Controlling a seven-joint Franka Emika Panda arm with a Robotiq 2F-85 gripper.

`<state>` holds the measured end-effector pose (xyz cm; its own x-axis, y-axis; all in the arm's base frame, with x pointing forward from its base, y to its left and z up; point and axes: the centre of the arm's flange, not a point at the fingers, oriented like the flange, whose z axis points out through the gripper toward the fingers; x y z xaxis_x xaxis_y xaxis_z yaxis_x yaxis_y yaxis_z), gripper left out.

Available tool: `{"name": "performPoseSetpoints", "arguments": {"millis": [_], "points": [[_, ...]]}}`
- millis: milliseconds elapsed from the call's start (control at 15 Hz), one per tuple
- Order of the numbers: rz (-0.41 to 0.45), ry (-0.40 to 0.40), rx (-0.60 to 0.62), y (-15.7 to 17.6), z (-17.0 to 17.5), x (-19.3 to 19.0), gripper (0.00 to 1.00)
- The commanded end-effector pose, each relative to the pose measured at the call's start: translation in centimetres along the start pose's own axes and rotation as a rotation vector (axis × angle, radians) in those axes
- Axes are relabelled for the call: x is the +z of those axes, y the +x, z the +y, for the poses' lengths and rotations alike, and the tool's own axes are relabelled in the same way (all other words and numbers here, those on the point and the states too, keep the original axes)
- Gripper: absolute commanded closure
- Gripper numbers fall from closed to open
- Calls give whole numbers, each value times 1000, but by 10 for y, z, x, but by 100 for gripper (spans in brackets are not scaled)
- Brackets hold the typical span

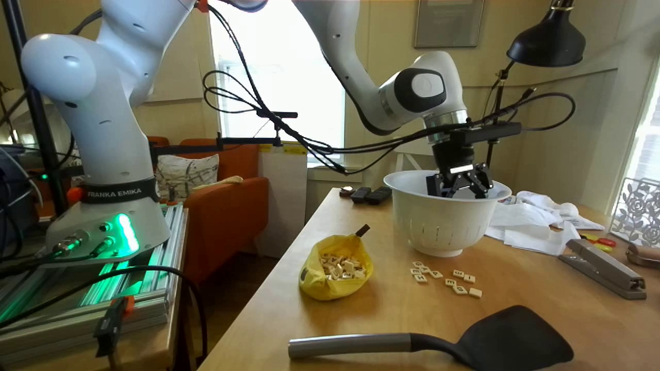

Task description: Use the silver spoon to stir the contents in the white bowl.

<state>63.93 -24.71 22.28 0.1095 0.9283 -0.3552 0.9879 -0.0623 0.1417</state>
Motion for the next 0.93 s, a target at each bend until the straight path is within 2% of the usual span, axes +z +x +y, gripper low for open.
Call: {"name": "performPoseSetpoints", "arguments": {"millis": [0,400,867], "points": [[-1,6,0,0,-1,2,0],[-10,19,-2,-1,-2,9,0],[-29,-12,-33,6,-9,19,0]]}}
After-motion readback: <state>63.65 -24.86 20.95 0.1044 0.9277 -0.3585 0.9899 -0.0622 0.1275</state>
